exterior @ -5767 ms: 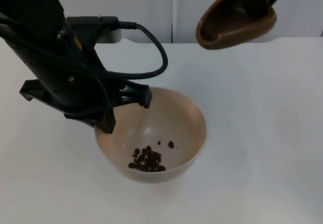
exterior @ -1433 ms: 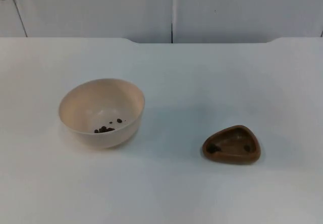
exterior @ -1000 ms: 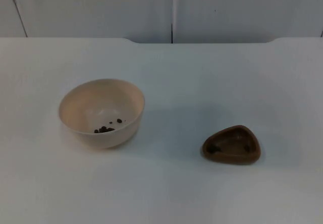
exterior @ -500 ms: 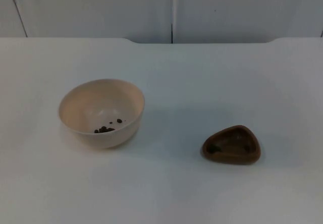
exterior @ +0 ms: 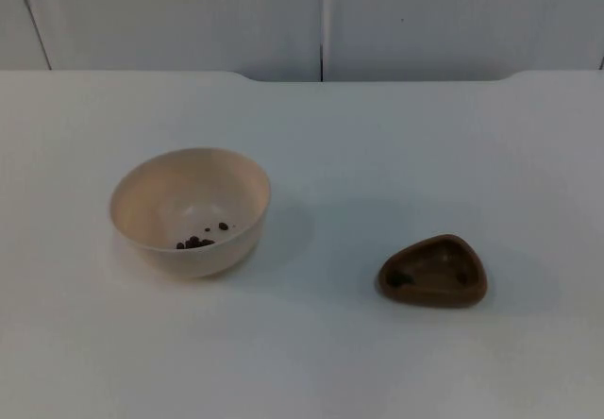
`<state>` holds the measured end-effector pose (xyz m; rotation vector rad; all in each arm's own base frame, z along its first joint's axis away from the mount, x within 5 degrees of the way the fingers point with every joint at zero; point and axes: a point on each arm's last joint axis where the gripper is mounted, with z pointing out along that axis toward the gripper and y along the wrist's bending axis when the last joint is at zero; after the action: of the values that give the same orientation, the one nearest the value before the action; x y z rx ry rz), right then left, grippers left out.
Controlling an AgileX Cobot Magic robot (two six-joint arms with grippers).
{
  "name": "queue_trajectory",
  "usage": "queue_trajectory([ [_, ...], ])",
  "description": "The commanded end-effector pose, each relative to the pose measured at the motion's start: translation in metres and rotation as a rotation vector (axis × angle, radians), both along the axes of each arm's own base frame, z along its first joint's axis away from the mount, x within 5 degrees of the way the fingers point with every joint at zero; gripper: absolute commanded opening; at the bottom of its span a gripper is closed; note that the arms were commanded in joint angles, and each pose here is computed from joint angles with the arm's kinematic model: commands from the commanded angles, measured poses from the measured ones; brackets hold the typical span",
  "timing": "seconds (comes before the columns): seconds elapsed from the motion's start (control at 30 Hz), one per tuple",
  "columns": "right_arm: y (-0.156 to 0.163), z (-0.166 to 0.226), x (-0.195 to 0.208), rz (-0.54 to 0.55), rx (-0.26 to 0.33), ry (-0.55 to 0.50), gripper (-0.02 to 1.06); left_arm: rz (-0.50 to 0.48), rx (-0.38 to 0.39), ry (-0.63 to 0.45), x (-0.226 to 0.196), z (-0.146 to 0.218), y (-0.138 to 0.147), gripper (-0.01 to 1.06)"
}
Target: Pick up the bowl with the left hand and pour the coffee beans from the cup into the bowl with the right hand.
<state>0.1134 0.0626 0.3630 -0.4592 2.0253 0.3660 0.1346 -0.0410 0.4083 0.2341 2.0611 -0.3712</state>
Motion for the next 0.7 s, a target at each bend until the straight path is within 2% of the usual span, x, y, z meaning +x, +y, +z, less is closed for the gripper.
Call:
queue_trajectory([
  [0.0,-0.008,-0.004,-0.014,0.001,0.003,-0.016,0.82,-0.026,0.016,-0.028,-0.020,0.004,0.002,0.79],
  [0.23,-0.019,-0.013,-0.036,0.004,0.003,-0.017,0.82,-0.050,0.029,-0.088,-0.054,0.010,0.005,0.79],
  [0.4,-0.028,-0.011,-0.055,0.005,0.024,-0.059,0.82,-0.050,0.029,-0.146,-0.083,0.006,0.009,0.79],
  [0.67,-0.041,-0.012,-0.081,0.012,0.034,-0.094,0.82,-0.047,0.044,-0.090,-0.105,-0.059,0.013,0.79],
])
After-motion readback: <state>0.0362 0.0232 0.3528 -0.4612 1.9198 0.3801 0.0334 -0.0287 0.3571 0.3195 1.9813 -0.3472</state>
